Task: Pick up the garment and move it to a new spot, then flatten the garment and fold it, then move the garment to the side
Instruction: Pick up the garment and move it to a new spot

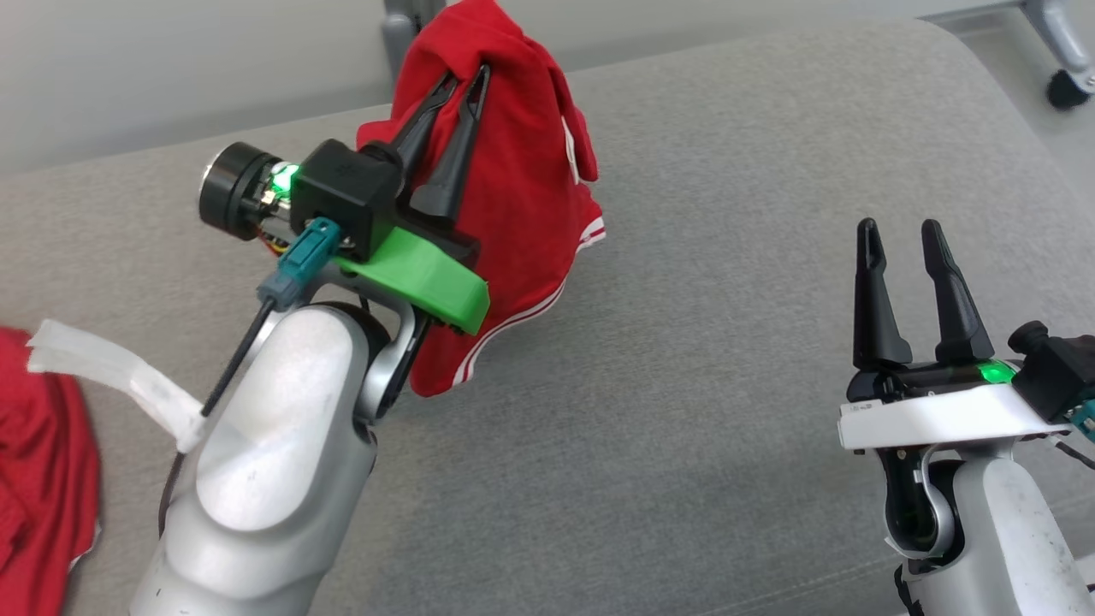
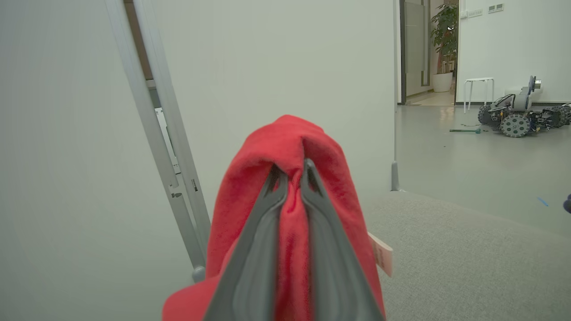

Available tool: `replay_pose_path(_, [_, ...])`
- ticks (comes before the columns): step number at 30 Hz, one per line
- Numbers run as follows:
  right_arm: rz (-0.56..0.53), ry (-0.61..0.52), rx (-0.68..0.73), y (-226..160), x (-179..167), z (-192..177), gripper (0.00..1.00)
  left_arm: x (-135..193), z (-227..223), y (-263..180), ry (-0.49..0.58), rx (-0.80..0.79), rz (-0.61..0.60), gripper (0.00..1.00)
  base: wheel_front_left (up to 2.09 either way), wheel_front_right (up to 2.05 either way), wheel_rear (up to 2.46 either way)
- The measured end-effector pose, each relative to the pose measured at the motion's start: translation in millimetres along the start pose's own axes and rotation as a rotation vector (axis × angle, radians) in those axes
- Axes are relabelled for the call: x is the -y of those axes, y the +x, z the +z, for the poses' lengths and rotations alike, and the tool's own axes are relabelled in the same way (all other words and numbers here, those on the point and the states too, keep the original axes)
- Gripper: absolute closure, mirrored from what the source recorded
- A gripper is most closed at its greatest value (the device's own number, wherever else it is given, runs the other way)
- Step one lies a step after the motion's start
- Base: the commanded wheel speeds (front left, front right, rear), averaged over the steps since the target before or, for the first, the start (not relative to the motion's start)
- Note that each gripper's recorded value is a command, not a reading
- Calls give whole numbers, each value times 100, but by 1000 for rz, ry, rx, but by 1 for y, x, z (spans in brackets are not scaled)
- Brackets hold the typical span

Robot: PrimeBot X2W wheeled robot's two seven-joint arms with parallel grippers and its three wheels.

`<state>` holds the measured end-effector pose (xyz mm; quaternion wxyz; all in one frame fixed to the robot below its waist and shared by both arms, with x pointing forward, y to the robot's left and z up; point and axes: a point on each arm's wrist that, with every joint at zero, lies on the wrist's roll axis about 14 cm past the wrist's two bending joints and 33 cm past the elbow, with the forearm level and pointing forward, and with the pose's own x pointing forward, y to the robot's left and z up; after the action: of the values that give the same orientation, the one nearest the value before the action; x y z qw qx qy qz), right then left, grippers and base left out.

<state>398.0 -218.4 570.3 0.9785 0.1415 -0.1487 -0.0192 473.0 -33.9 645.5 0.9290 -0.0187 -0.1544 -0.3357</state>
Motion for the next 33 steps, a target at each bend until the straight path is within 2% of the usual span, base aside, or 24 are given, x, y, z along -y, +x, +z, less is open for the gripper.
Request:
replay_pose_path(8, [-159, -39, 8, -24, 53, 14, 0, 64, -17, 46, -89, 36, -179, 100, 0, 0, 0])
replay_pose_path(13, [-228, -62, 0, -36, 74, 17, 0, 73, -69, 58, -111, -78, -216, 100, 0, 0, 0])
replay_pose_path(15, [-252, -72, -9, -41, 81, 17, 0, 73, -107, 54, -110, -188, -221, 100, 0, 0, 0])
replay_pose_path(16, [-261, -76, -12, -42, 84, 17, 0, 70, -120, 53, -101, -219, -215, 69, 0, 0, 0])
replay_pose_path(17, [-269, -82, -17, -44, 86, 16, 0, 63, -134, 52, -93, -252, -189, 0, 0, 0, 0])
replay_pose_path(20, [-273, -90, -34, -45, 87, 12, 0, 50, -156, 51, -85, -290, -139, 0, 0, 0, 0])
replay_pose_path(24, [-262, -114, -47, -43, 86, 7, 0, 50, -163, 44, -99, -283, -127, 0, 0, 0, 0])
replay_pose_path(33, [-168, -111, -75, -32, 58, -9, 0, 7, -145, 8, -116, -224, 42, 0, 0, 0, 0])
